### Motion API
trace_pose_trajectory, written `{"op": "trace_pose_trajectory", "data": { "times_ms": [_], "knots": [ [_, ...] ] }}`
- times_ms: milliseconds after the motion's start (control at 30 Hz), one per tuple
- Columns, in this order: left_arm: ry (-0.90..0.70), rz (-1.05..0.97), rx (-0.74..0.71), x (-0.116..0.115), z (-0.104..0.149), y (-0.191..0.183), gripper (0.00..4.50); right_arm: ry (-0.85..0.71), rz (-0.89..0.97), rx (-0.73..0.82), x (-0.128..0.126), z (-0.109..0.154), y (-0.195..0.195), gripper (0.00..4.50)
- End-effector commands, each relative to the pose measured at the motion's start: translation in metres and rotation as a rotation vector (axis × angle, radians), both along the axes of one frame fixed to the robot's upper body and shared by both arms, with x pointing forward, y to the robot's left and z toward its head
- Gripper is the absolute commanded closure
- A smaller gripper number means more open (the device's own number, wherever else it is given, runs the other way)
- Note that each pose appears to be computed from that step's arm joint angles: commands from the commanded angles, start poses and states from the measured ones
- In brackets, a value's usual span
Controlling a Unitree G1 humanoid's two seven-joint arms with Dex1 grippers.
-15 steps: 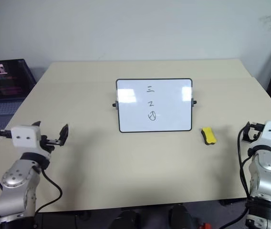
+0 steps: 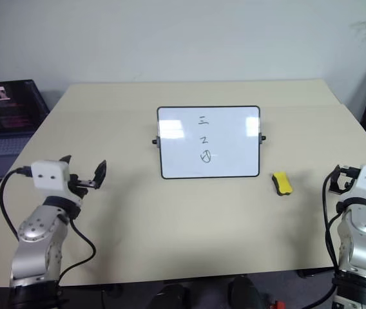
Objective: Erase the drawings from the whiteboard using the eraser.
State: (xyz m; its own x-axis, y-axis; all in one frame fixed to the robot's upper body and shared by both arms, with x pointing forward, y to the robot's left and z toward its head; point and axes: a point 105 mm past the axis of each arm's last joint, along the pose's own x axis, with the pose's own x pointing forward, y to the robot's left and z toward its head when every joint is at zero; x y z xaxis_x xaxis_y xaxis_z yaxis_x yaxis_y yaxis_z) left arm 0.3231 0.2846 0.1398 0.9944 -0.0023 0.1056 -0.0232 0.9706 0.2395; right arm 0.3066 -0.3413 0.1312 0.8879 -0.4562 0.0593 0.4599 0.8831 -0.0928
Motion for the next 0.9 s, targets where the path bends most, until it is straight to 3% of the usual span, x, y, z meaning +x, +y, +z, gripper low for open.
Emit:
{"op": "trace_pose_trajectory", "data": {
  "times_ms": [33,200,600,900],
  "knots": [
    [-0.057,-0.008,0.043,0.004,0.017,0.004,0.00,-0.051,-0.012,-0.007,-0.003,0.012,0.001,0.02],
    [-0.097,-0.104,0.021,0.011,0.039,-0.004,0.00,-0.053,0.030,0.000,-0.003,0.022,0.003,0.02],
    [-0.072,-0.567,0.008,0.019,0.083,-0.076,0.00,-0.040,0.234,0.041,0.010,0.063,0.032,0.02],
    [0.080,-1.043,-0.029,-0.012,0.065,-0.138,0.00,-0.001,0.366,0.122,0.020,0.068,0.060,0.02]
  ]
}}
